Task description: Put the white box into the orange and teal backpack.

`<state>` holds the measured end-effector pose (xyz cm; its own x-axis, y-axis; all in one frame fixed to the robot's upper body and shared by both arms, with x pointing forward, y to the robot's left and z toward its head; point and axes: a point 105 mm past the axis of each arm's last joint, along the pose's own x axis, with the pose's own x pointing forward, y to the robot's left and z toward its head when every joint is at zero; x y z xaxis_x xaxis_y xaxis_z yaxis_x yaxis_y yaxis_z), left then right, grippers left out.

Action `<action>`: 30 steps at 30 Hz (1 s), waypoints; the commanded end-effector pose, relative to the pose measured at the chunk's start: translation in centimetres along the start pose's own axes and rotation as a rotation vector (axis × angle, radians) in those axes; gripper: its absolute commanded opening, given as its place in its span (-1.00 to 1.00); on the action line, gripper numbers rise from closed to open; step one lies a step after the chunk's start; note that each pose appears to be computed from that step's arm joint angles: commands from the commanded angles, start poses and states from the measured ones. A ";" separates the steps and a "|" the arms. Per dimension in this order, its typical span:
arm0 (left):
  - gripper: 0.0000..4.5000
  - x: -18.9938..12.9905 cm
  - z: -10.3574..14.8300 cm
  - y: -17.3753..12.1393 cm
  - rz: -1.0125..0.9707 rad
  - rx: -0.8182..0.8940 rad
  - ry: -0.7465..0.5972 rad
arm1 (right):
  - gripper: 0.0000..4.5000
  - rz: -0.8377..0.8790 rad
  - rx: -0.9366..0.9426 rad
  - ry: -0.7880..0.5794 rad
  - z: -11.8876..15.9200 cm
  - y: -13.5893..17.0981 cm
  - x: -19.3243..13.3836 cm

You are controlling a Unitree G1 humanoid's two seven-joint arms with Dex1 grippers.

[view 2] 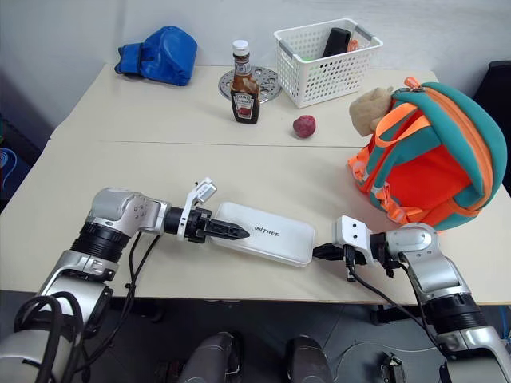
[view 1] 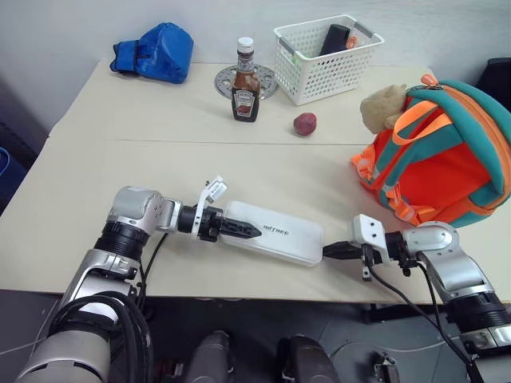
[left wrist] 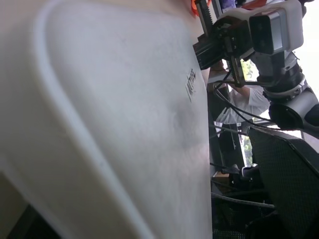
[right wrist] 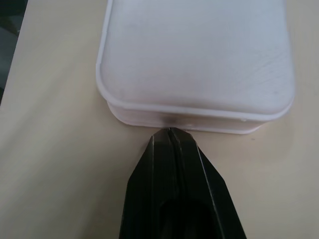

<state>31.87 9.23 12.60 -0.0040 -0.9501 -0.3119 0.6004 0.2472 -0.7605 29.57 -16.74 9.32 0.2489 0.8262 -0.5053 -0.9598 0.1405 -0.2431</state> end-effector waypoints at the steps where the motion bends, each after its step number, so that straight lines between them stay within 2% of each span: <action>1: 0.60 -0.6 0.6 -0.9 -0.031 0.072 -0.012 | -1.00 0.028 0.039 0.027 -1.2 1.1 0.8; 4: 0.14 -0.7 0.6 -1.0 -0.038 0.084 -0.026 | -1.00 0.013 0.037 0.017 -1.0 1.0 0.8; 8: -0.36 -1.2 0.5 -1.2 -0.041 0.101 -0.050 | -1.00 0.002 0.044 -0.003 -0.6 1.3 0.7; 12: -0.38 -2.3 0.5 -1.9 -0.046 0.130 -0.110 | -1.00 -0.039 0.061 -0.029 -0.2 1.6 0.1; 18: -0.38 -5.6 0.7 -4.8 -0.012 0.276 -0.245 | -1.00 -0.309 0.178 -0.144 2.0 1.2 -4.8; 20: -0.38 -6.8 0.8 -5.3 0.062 0.328 -0.297 | -1.00 -0.396 0.242 -0.139 1.8 1.8 -6.6; 22: -0.38 -7.9 1.4 -7.0 0.044 0.358 -0.394 | -1.00 -0.492 0.305 -0.075 0.5 2.4 -8.2; 24: -0.38 -8.6 1.5 -8.5 0.028 0.400 -0.459 | -0.84 -0.606 0.375 -0.069 0.0 2.5 -10.0; 26: -0.38 -9.0 1.2 -8.8 0.076 0.431 -0.484 | -0.61 -0.733 0.442 -0.146 0.9 1.8 -11.6; 30: -0.38 -9.6 1.3 -8.9 0.111 0.427 -0.552 | 0.03 -0.875 0.500 -0.277 2.7 0.2 -12.7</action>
<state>28.14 15.72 21.79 0.4074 -0.9133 -0.0017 0.8118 0.3629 -0.4575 25.80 -26.00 16.29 0.8852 0.4367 -0.1606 -0.4478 0.8933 -0.0389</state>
